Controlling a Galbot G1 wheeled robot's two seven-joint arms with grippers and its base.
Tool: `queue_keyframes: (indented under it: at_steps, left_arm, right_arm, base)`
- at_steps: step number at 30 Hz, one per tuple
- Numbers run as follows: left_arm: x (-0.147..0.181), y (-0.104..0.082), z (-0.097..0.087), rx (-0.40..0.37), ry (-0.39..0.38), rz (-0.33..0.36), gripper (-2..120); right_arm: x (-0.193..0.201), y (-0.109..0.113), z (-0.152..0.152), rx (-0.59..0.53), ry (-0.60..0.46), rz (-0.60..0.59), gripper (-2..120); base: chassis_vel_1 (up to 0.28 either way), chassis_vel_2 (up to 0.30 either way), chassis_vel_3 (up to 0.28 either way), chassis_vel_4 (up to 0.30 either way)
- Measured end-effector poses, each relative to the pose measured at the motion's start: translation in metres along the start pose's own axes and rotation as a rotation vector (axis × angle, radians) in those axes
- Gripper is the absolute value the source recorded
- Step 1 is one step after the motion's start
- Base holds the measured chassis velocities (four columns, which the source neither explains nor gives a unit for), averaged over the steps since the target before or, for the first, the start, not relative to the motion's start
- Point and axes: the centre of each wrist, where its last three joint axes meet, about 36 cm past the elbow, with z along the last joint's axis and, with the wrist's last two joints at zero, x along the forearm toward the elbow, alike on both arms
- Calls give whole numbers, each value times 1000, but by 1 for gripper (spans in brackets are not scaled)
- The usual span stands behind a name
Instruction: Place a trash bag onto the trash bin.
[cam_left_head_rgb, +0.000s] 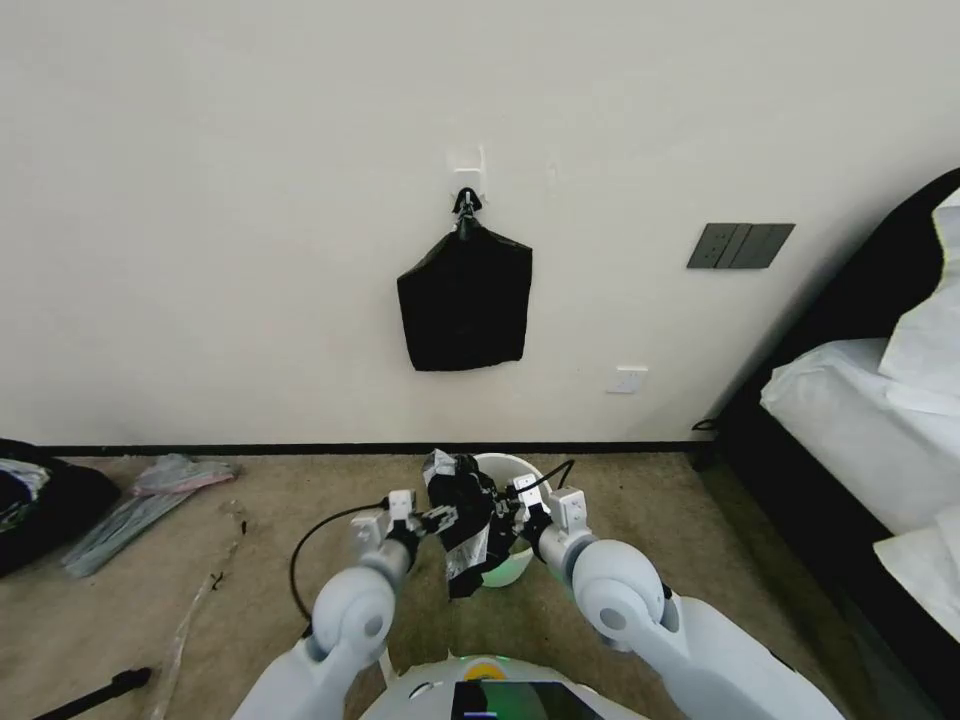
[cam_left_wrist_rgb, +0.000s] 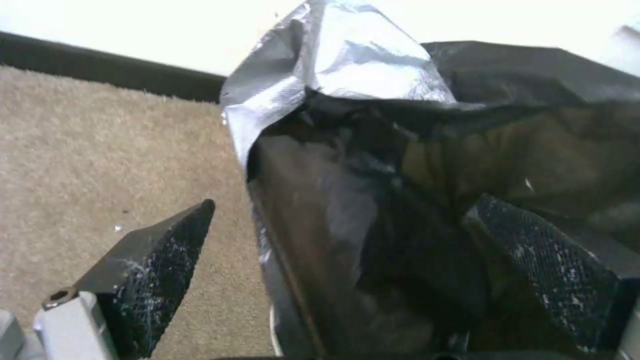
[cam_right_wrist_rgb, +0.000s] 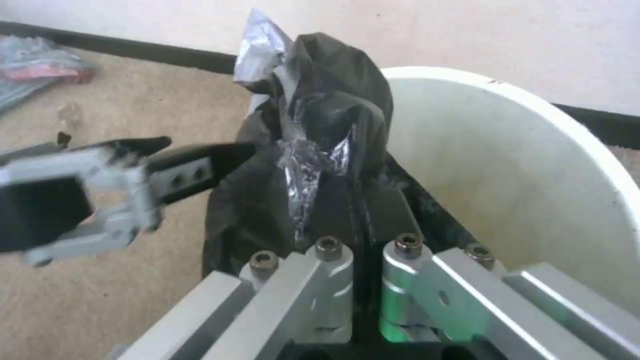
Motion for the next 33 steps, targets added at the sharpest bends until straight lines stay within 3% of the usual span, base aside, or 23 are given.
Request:
queue_keyframes:
  at_steps: [6, 10, 18, 22, 25, 31, 33]
  left_arm:
    - [-16, -18, -14, -1, 71, -63, 100]
    - [-39, -31, -19, -21, 164, -128, 98]
    - [-60, -37, -21, 3, 213, -173, 95]
    - [-71, -41, -21, 30, 244, -185, 86]
    - [-76, -43, -20, 34, 261, -189, 72]
    - [-78, -41, -20, 42, 269, -190, 56]
    - [-78, -39, -19, 53, 271, -195, 45]
  right_arm:
    - [0, 0, 1, -3, 2, 8, 0]
    - [-1, 0, 1, -9, 1, 11, 0]
    - [-1, 0, 2, -15, 3, 18, 0]
    - [-1, 0, 1, -16, 3, 20, 0]
    - [-1, 0, 1, -17, 3, 22, 0]
    - [-1, -1, 2, -20, 5, 27, 0]
    - [-1, -1, 2, -21, 5, 29, 0]
  base:
    - [0, 0, 0, 0]
    - [0, 0, 0, 0]
    - [0, 0, 0, 0]
    - [0, 0, 0, 0]
    - [0, 0, 0, 0]
    - [0, 0, 0, 0]
    - [0, 0, 0, 0]
